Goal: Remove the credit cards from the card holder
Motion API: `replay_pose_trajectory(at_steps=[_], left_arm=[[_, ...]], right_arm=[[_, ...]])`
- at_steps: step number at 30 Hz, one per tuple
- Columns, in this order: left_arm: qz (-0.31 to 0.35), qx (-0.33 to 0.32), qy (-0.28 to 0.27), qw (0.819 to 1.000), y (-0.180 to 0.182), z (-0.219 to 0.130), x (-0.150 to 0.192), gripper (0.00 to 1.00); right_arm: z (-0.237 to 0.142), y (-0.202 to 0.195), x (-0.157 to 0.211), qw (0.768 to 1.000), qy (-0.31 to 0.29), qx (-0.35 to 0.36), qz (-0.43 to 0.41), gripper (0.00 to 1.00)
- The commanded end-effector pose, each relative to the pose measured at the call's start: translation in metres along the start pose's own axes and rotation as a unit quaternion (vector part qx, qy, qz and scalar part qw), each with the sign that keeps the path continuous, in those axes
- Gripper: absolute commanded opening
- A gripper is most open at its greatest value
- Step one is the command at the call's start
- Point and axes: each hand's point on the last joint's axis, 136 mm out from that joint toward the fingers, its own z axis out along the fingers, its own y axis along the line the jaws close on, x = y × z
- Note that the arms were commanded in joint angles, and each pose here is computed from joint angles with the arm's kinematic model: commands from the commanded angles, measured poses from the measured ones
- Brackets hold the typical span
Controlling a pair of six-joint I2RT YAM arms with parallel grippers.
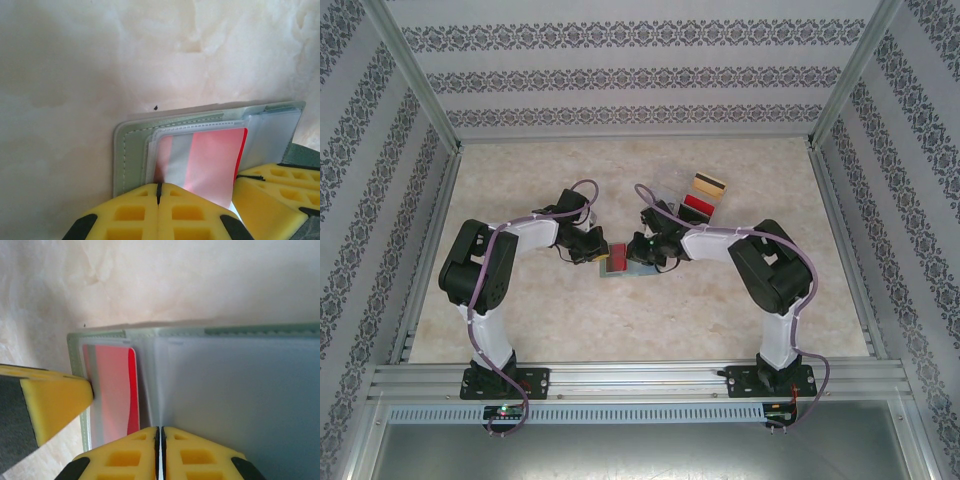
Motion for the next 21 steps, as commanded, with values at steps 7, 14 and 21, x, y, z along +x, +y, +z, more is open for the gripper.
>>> replay_pose_trajectory(at_steps=[7, 14, 21], left_arm=[[-0.031, -0.083, 0.040, 0.995, 0.054, 0.024, 0.031, 0.05], [-0.030, -0.084, 0.041, 0.995, 0.054, 0.024, 0.031, 0.05], [-0.030, -0.083, 0.041, 0.995, 0.054, 0.024, 0.031, 0.05]], right_arm=[[-0.004, 0.004, 0.016, 0.999, 0.026, -0.033, 0.020, 0.16], [-0.009, 0.012, 0.003, 0.998, -0.001, -0.057, 0.023, 0.18], [-0.006, 0.017, -0.002, 0.996, -0.008, -0.079, 0.029, 0.19]])
